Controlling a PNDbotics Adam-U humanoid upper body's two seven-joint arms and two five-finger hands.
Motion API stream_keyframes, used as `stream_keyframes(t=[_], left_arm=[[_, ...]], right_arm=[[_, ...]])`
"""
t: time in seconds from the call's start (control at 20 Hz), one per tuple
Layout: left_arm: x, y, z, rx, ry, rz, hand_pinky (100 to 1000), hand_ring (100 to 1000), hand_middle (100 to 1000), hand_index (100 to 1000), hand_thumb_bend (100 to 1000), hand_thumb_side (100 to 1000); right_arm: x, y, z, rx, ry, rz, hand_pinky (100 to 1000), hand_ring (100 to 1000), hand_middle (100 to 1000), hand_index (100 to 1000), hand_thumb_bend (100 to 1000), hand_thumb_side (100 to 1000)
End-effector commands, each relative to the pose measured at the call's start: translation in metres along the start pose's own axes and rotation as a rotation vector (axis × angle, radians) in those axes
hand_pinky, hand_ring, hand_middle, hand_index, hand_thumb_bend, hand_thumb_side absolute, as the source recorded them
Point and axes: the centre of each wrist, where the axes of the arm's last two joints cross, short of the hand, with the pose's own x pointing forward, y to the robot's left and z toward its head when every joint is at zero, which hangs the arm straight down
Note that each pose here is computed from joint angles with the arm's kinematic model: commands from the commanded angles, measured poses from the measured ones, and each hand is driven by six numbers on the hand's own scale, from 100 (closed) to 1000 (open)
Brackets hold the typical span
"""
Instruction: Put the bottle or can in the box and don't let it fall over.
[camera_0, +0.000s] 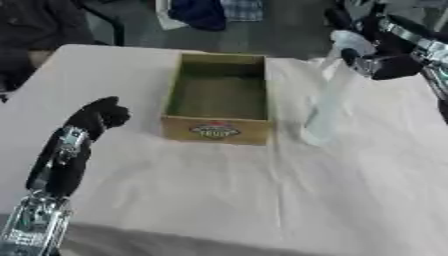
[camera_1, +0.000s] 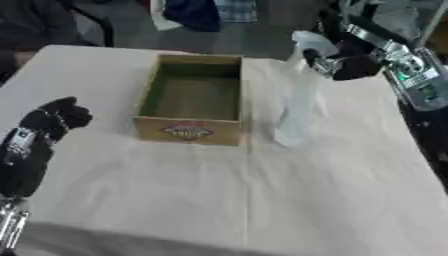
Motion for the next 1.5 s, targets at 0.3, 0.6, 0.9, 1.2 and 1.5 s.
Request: stream_keyframes(t=[0.3, 0.6, 0.9, 1.2, 1.5], left_arm=[[0.005, 0.005, -0.004, 0.005, -0.024, -0.015, 827, 751, 692, 865, 135, 1000], [0.005, 0.005, -0.004, 0.003, -0.024, -0.014, 828, 751, 692, 866, 136, 1000], [0.006, 0.004, -0.008, -0.018, -0.032, -0.012, 827, 750, 691, 865, 138, 1000], [0.011, -0.003, -0.021, -0.103, -0.067, 0.003, 828, 751, 691, 865, 138, 1000], [0.02, -0.013, -0.043, -0.219, -0.126, 0.014, 828, 752, 691, 865, 138, 1000]], right_arm=[[0.014, -0.028, 0.003, -0.026, -0.037, 0.044, 360, 594, 469, 537, 100, 390], [0.025, -0.043, 0.004, -0.06, -0.07, 0.064, 364, 591, 464, 531, 100, 413], [0.04, -0.064, 0.004, -0.105, -0.119, 0.083, 365, 578, 454, 520, 100, 455], [0.058, -0.086, 0.002, -0.167, -0.174, 0.11, 374, 572, 442, 511, 100, 425], [0.075, -0.106, -0.005, -0.226, -0.244, 0.144, 413, 580, 441, 512, 100, 437]])
